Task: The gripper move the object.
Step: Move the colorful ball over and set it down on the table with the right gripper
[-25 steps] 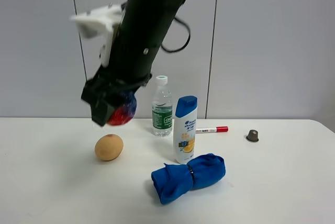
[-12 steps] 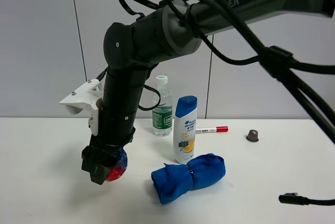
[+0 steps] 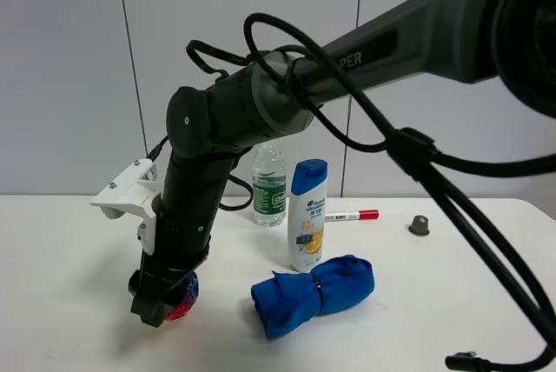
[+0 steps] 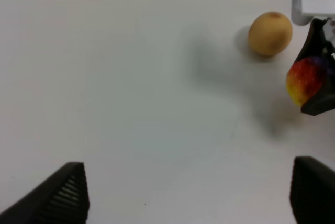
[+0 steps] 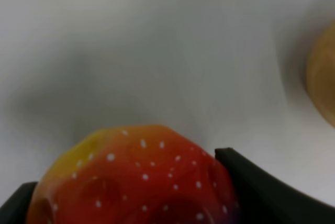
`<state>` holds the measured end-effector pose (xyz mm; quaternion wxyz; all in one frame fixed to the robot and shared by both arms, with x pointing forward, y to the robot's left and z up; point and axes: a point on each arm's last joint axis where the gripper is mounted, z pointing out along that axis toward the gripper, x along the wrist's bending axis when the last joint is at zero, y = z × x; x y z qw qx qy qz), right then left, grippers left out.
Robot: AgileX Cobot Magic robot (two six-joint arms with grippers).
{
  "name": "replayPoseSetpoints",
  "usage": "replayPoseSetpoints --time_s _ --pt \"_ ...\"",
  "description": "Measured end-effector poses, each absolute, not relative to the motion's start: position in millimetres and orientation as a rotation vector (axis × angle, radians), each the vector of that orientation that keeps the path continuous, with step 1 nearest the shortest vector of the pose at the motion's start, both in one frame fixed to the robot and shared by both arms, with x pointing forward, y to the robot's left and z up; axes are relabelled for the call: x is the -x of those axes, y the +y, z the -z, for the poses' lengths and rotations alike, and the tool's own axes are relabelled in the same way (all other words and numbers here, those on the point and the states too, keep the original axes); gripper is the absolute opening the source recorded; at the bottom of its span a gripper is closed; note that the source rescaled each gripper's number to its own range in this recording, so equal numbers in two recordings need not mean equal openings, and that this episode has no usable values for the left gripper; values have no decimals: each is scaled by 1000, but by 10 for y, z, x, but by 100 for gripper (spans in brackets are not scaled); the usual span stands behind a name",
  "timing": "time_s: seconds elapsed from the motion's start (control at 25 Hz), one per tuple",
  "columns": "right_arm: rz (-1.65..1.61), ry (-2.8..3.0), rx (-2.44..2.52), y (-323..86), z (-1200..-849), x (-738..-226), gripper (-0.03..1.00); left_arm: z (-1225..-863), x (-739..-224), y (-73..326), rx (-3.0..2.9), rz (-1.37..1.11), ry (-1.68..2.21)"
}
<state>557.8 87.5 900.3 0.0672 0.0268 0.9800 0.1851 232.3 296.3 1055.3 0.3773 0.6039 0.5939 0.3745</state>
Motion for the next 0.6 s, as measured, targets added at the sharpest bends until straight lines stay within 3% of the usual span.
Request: replayPoseSetpoints --time_s 0.24,0.6 --pt "-541 2976 -84 888 -8813 -5582 0 -10553 -2323 2963 -1544 -957 1519" --pt "-541 2979 -83 889 -8813 -5581 0 -10553 -2323 2963 -1544 -957 1519"
